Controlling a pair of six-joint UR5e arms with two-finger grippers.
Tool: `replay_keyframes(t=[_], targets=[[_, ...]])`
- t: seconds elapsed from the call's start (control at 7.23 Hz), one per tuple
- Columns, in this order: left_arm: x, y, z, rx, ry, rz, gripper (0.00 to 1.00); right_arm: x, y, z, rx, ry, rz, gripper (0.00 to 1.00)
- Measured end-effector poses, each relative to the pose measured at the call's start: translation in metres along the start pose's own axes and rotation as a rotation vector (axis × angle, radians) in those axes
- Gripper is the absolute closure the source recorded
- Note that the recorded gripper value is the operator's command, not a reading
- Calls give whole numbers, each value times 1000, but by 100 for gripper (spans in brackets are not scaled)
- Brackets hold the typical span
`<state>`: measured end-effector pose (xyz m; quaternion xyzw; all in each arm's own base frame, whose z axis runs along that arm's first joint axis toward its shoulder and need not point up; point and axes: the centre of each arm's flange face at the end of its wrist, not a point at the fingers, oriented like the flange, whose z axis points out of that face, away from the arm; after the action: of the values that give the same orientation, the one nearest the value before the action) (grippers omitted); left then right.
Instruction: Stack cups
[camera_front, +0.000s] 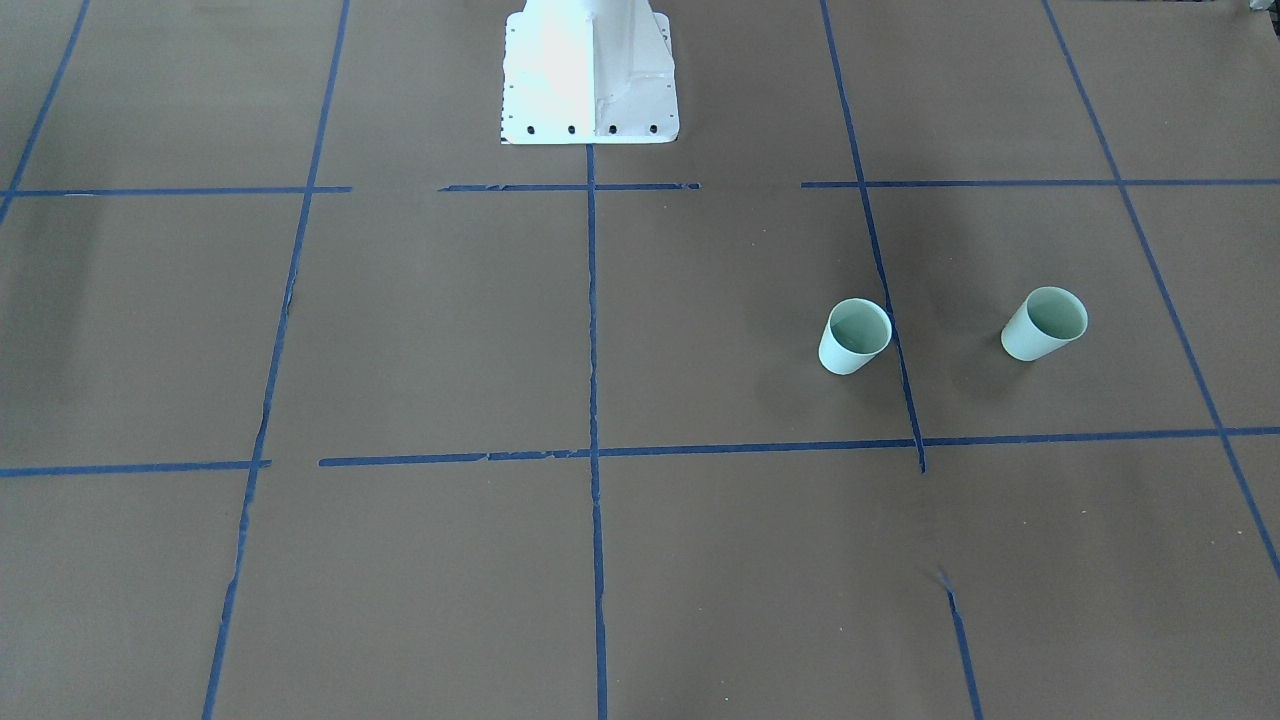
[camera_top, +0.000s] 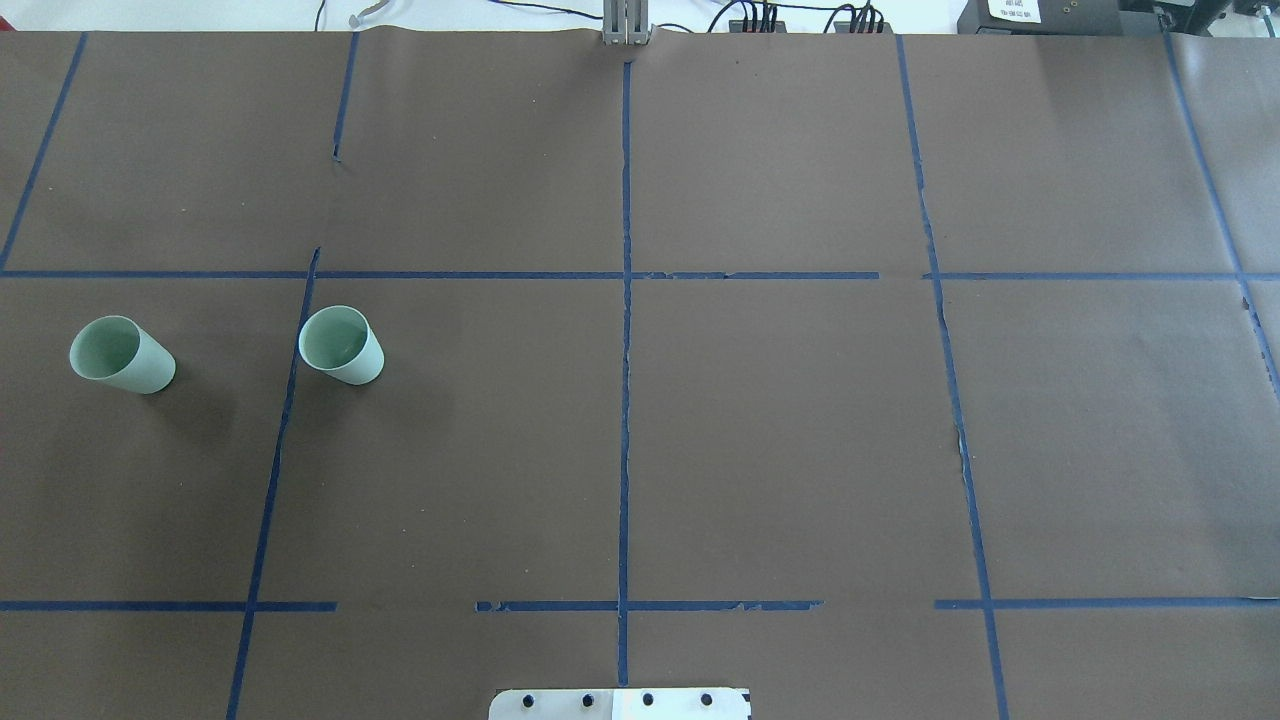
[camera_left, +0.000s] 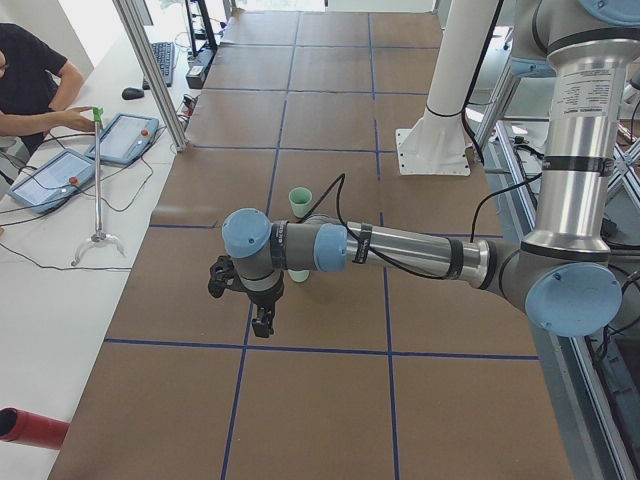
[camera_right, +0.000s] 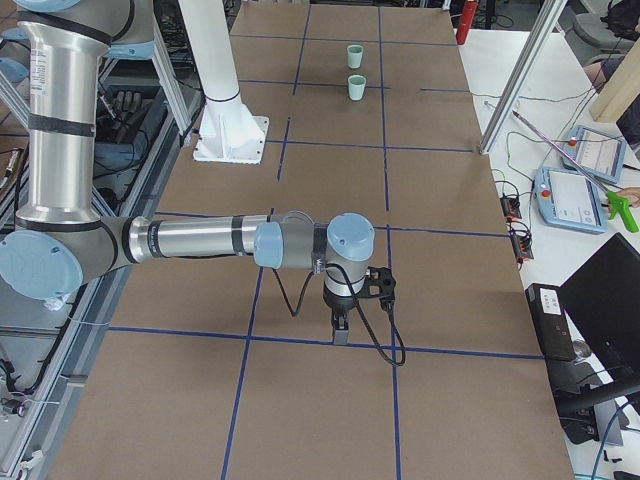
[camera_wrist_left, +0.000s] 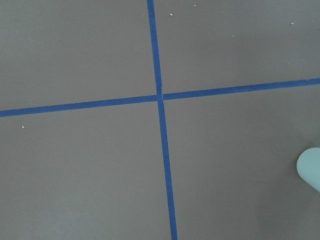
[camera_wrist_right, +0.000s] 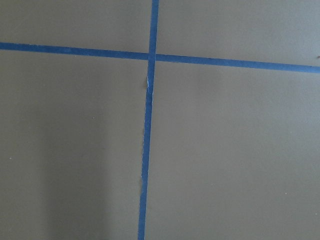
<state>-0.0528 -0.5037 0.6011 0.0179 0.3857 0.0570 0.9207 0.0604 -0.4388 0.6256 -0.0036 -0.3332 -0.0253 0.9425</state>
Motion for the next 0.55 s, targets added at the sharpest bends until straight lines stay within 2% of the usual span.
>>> replay_keyframes(t=[0.14, 0.55], targets=[[-1, 1, 1, 3, 3, 3, 0, 0, 0, 0, 0, 0, 0, 0], [-3, -2, 5, 63, 9, 59, 0, 0, 0, 0, 0, 0, 0, 0]])
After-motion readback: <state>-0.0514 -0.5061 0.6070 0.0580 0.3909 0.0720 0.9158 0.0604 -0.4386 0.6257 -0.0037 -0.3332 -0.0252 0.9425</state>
